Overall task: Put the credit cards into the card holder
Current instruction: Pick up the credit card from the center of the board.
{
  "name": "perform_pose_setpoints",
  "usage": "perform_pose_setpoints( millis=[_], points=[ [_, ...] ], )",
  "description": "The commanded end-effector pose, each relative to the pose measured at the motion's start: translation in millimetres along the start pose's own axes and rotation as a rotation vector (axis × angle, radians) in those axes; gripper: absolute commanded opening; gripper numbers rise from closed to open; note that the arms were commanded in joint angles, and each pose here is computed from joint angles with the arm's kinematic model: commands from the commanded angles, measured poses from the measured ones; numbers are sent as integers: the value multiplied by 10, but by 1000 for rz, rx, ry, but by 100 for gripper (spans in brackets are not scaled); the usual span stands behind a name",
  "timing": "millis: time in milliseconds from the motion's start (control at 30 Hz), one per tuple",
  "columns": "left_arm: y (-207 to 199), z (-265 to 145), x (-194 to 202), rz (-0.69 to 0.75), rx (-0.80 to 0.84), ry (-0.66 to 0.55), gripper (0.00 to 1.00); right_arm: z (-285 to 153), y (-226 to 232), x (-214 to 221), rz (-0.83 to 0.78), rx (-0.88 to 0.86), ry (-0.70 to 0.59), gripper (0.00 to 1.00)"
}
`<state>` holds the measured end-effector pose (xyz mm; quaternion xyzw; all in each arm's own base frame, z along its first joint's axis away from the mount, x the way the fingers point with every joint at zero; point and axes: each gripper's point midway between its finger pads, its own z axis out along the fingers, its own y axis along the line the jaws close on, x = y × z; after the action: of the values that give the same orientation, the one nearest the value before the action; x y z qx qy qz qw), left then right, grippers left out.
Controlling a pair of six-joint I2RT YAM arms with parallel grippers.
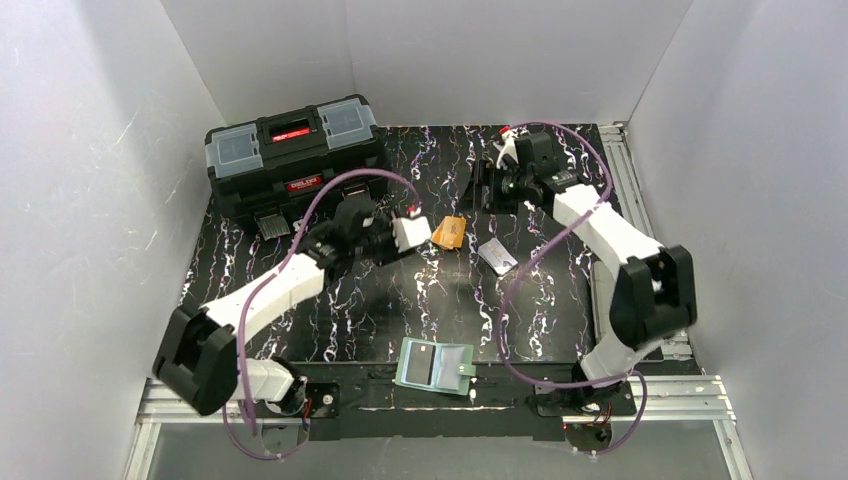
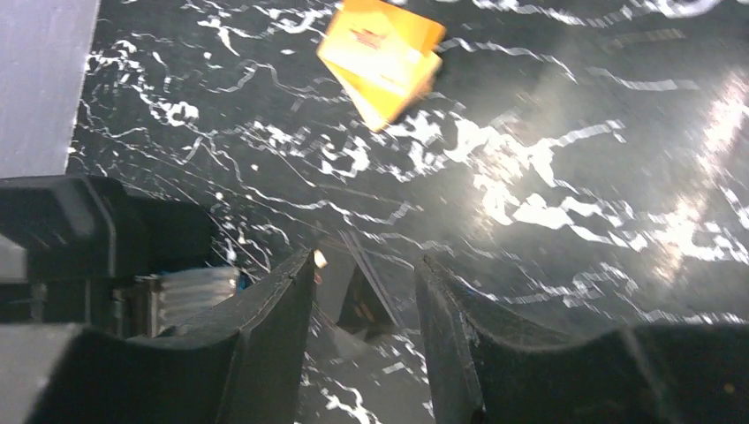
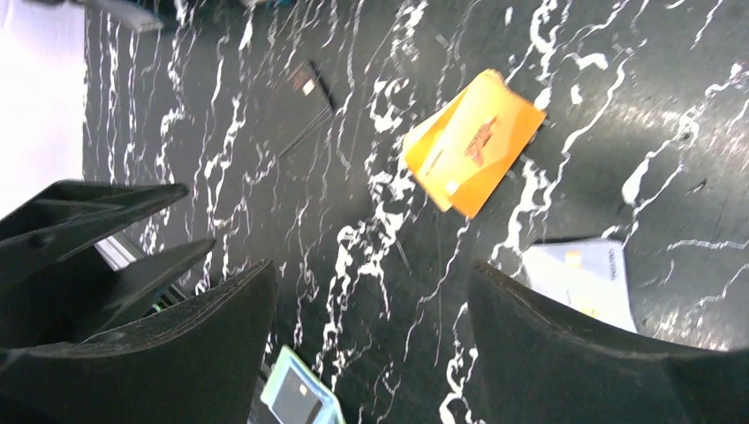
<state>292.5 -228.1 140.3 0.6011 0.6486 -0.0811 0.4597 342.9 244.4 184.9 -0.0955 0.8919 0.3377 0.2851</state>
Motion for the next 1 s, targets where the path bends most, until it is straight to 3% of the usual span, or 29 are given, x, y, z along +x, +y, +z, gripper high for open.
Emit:
perform_pose_setpoints(
  millis=[0,233,567,967],
  points=[
    [203,160,-216,-98,56,-41,45,304,-142,-239,103,-35,31,83],
    [491,643,-140,-201,111,15,45,723,-518,-320,215,-20,71,78],
    [503,1277,65,-310,231,104,44,941,-719,-218,290,-38,106,76],
    [547,1542,87,-411,249,106,43,1099,-870,16,330,-33,160,73]
  ],
)
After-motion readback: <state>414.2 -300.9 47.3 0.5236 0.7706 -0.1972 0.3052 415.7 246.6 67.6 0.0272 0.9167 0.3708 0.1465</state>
